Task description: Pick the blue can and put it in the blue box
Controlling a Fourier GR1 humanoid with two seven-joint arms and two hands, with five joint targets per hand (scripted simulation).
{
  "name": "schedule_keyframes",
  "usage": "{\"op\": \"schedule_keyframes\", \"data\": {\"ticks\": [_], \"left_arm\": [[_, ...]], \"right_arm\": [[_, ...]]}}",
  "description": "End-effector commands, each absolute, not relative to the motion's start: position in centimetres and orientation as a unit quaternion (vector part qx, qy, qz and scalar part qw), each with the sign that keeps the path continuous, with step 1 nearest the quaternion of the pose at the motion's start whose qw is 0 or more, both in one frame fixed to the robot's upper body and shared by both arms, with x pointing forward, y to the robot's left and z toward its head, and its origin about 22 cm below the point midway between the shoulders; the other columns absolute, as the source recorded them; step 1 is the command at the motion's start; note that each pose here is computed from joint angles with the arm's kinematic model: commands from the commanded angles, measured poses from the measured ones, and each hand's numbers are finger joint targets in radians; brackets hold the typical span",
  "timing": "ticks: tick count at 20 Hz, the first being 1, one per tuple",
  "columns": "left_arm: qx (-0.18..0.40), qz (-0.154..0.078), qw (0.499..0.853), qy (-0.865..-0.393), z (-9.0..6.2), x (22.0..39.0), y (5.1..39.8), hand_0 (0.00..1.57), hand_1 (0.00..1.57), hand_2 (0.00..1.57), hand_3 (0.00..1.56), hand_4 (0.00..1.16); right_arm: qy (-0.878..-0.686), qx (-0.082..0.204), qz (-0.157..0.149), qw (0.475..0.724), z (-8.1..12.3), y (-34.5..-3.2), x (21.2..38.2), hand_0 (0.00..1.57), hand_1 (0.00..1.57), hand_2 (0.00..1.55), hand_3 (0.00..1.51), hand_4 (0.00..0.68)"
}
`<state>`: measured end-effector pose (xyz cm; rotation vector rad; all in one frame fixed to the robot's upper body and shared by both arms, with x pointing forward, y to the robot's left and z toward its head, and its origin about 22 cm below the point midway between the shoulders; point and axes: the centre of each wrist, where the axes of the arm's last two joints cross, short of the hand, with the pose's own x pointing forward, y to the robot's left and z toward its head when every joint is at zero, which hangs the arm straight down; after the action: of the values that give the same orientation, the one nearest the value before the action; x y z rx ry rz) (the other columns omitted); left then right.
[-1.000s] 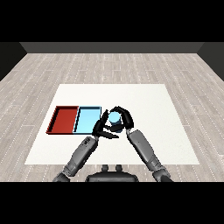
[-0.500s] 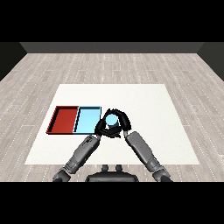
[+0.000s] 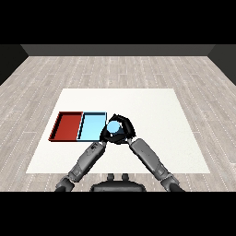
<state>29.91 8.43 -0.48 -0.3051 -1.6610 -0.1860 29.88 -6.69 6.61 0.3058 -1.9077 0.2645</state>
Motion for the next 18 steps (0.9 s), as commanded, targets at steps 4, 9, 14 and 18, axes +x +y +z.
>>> {"op": "schedule_keyframes", "data": {"ticks": [4,9,14,18], "left_arm": [[-0.070,-0.123,0.674,-0.725,-0.1,30.3,6.4,0.00,0.00,0.00,0.00,0.00],[-0.052,-0.126,0.653,-0.745,0.5,31.8,6.4,0.00,0.00,0.00,0.00,0.21],[-0.048,-0.094,0.662,-0.742,-0.8,31.0,6.5,0.78,0.78,0.79,0.20,0.64],[-0.060,-0.081,0.670,-0.736,0.5,31.0,5.0,0.70,0.70,0.78,0.56,0.66]], "right_arm": [[-0.802,0.147,0.107,0.569,6.3,-5.9,30.6,1.48,1.48,1.46,1.41,0.572],[-0.800,0.156,0.123,0.566,5.5,-5.8,29.7,1.47,1.47,1.46,1.40,0.559],[-0.800,0.164,0.106,0.568,7.6,-6.1,29.6,1.48,1.48,1.46,1.41,0.587],[-0.802,0.166,0.108,0.564,5.6,-6.3,29.2,1.48,1.48,1.45,1.40,0.592]]}}
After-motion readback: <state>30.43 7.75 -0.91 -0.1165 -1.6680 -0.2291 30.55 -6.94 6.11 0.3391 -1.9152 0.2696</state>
